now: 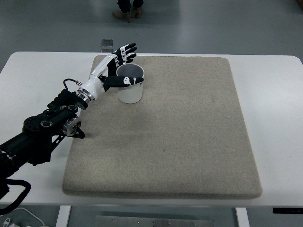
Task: Flip white cup upright
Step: 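Open the left hand and lift it away from the cup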
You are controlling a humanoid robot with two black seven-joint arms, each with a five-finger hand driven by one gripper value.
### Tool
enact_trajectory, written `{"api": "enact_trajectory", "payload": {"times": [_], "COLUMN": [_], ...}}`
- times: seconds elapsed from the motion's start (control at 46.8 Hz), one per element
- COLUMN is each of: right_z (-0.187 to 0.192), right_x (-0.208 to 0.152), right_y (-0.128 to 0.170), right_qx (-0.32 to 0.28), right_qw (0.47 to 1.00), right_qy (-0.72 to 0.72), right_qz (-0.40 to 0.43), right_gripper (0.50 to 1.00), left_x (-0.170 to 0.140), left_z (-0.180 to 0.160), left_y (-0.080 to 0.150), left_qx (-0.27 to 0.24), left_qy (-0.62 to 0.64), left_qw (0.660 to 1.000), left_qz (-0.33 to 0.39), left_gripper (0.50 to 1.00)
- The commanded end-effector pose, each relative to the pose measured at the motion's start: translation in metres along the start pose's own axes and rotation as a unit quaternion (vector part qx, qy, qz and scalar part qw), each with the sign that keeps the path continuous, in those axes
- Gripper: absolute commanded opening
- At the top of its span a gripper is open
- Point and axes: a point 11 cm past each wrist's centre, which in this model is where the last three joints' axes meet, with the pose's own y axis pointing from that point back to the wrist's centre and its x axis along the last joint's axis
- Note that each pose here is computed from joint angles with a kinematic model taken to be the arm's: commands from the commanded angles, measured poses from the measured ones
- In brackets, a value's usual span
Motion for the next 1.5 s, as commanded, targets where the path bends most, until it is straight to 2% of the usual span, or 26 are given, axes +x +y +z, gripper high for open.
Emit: {"api": "enact_trajectory", "payload": {"times": [0.0,0.278,0.599,0.791,0.963,1.07,1.476], "right_z": [0.000,0.000,0.000,0.000,0.000,0.000,0.000], "right_x": [0.000,0.000,0.000,0.000,0.000,0.000,-0.001], "right_y": [0.000,0.000,0.000,0.000,0.000,0.000,0.000], "right_qx": [0.000,0.000,0.000,0.000,0.000,0.000,0.000], "right_qw": [1.000,1.000,1.000,1.000,1.000,1.000,1.000], "right_qy": [0.000,0.001,0.000,0.000,0.001,0.001,0.003], "right_qz": [0.000,-0.001,-0.001,-0.001,-0.001,-0.001,-0.002], "right_gripper": [0.930,0.930,0.930,0.930,0.930,0.930,0.930], "left_x": [0.002,-0.003,0.011,0.026,0.055,0.048,0.070], "left_z": [0.005,0.025,0.069,0.082,0.084,0.077,0.080], "left_y": [-0.003,-0.012,-0.038,-0.046,-0.051,-0.056,-0.050], "left_qx": [-0.007,-0.036,-0.084,-0.092,-0.081,-0.078,-0.111], "left_qy": [0.002,0.012,0.024,0.021,0.013,0.039,0.168], "left_qw": [1.000,0.999,0.996,0.994,0.992,0.990,0.962], "left_qz": [0.003,-0.004,0.022,0.047,0.098,0.111,0.184], "left_gripper": [0.999,0.999,0.999,0.999,0.996,0.994,0.996]}}
